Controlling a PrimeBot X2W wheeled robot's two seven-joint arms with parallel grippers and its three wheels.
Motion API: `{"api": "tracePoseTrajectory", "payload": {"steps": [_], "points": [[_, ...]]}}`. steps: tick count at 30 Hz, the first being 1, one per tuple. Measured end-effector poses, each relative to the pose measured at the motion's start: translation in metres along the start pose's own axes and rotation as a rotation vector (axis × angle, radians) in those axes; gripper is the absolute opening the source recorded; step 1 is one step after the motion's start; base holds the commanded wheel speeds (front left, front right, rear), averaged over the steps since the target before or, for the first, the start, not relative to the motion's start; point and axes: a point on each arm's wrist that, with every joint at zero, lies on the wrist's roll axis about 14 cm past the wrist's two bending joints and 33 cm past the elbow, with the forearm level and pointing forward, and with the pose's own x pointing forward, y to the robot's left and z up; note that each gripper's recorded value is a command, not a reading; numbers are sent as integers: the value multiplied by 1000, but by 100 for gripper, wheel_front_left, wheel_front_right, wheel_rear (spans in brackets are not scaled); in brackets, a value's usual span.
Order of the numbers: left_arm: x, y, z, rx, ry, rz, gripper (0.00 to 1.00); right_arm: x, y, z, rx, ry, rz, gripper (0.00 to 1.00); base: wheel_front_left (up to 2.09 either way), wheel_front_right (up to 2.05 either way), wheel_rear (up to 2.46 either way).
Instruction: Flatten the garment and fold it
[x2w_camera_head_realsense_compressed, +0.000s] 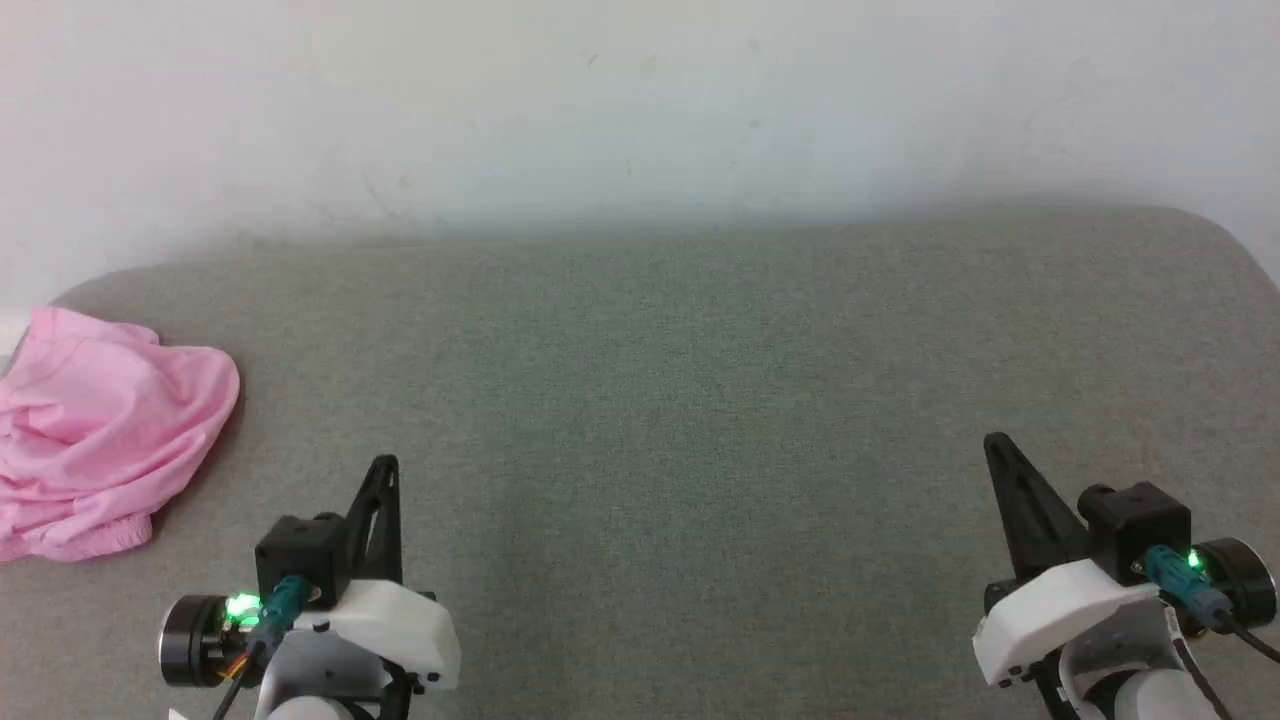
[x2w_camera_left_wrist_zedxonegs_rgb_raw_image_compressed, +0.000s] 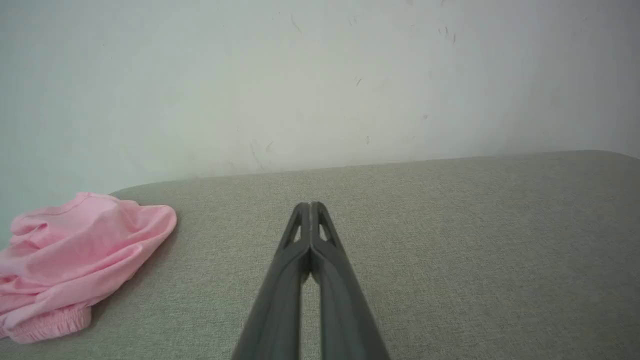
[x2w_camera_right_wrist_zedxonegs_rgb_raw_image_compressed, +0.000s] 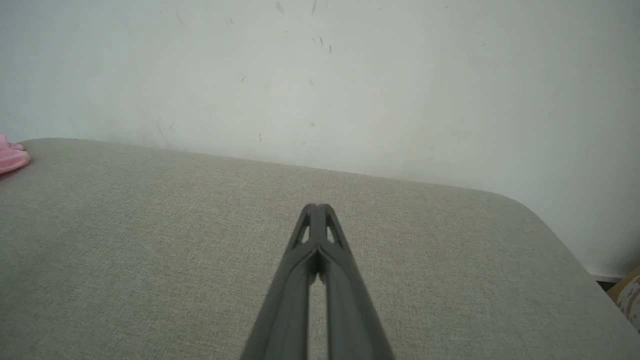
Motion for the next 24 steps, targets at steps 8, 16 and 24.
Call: {"api": "tracePoseTrajectory", "payload": {"steps": [8, 16, 24], "points": [[0, 0, 0, 0, 0, 0, 0, 0, 0, 0, 0, 0, 0, 0, 0, 0, 0], [0, 0, 0, 0, 0, 0, 0, 0, 0, 0, 0, 0, 0, 0, 0, 0, 0], [0, 0, 0, 0, 0, 0, 0, 0, 0, 0, 0, 0, 0, 0, 0, 0, 0]]}}
